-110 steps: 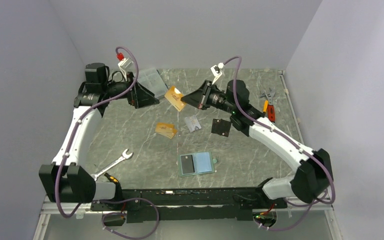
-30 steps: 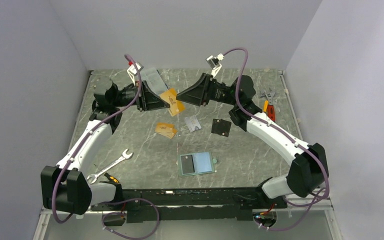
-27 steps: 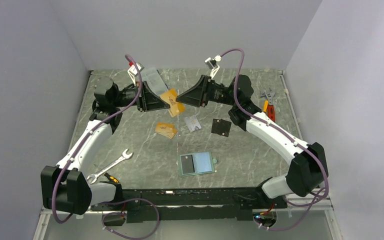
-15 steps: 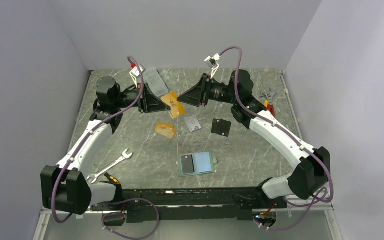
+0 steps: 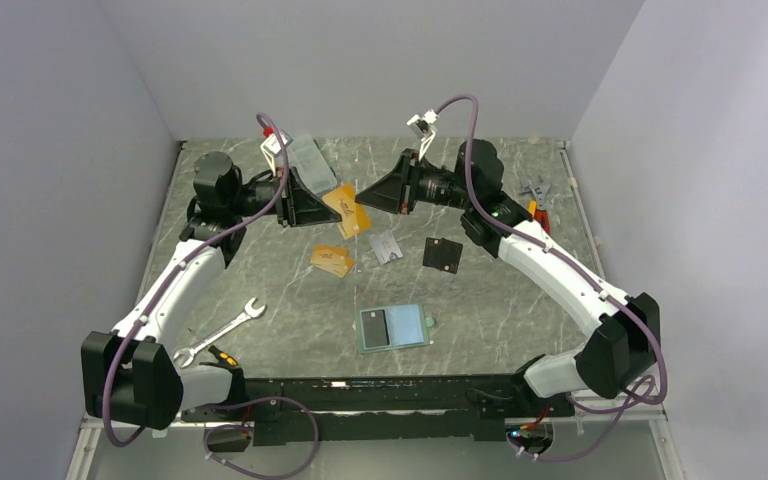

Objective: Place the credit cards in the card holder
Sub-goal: Pick up the credit card from the center of the board.

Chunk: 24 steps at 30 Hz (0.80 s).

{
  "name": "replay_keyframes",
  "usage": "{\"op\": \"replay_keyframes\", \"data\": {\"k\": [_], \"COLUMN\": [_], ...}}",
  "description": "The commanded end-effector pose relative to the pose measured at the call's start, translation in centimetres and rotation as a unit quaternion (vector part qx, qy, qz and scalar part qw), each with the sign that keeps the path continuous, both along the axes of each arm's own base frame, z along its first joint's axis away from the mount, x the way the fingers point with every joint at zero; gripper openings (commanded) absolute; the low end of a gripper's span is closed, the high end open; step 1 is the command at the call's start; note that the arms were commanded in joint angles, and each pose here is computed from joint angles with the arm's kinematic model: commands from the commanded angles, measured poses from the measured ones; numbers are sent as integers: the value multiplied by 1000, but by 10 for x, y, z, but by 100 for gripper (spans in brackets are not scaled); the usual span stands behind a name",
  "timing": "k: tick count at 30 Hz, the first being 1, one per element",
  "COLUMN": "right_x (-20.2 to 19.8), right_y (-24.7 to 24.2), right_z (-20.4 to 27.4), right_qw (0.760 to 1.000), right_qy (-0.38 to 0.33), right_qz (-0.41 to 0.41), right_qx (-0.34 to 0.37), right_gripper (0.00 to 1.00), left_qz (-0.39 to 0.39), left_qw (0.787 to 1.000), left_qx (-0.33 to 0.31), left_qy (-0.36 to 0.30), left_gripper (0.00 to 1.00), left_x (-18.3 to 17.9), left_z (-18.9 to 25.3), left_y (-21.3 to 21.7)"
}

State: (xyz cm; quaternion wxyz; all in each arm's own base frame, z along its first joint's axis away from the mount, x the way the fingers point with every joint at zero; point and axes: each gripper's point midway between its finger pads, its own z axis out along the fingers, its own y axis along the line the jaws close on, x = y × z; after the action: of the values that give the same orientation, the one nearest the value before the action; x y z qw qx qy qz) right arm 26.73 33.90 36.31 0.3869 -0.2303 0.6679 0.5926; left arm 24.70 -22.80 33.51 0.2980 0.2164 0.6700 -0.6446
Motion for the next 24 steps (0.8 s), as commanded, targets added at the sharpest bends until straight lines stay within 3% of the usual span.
{"op": "replay_keyframes", "data": {"k": [1, 9, 10, 13, 24], "right_x": [-12, -22, -24, -24, -16], "right_y": [11, 19, 20, 21, 15], "right_z": [4, -6, -6, -11, -17], "right_qw": [999, 998, 998, 998, 1000], "right_qy": [-8, 7, 7, 12, 5], "right_qz": [32, 53, 56, 53, 20], "right_qx": [26, 30, 30, 22, -3], "right_gripper": [20, 12, 14, 32, 31], "left_qz": [-2, 1, 0, 0, -3], "left_qw": [999, 999, 999, 999, 999], "left_qx": [-5, -3, -3, -4, -6], "left_qy": [-46, -45, -44, -45, -48], "left_gripper": [0, 0, 0, 0, 0], "left_x": [-2, -1, 0, -1, -5], "left_z": [19, 18, 18, 18, 20], "left_y": [-1, -1, -2, -1, -1]}}
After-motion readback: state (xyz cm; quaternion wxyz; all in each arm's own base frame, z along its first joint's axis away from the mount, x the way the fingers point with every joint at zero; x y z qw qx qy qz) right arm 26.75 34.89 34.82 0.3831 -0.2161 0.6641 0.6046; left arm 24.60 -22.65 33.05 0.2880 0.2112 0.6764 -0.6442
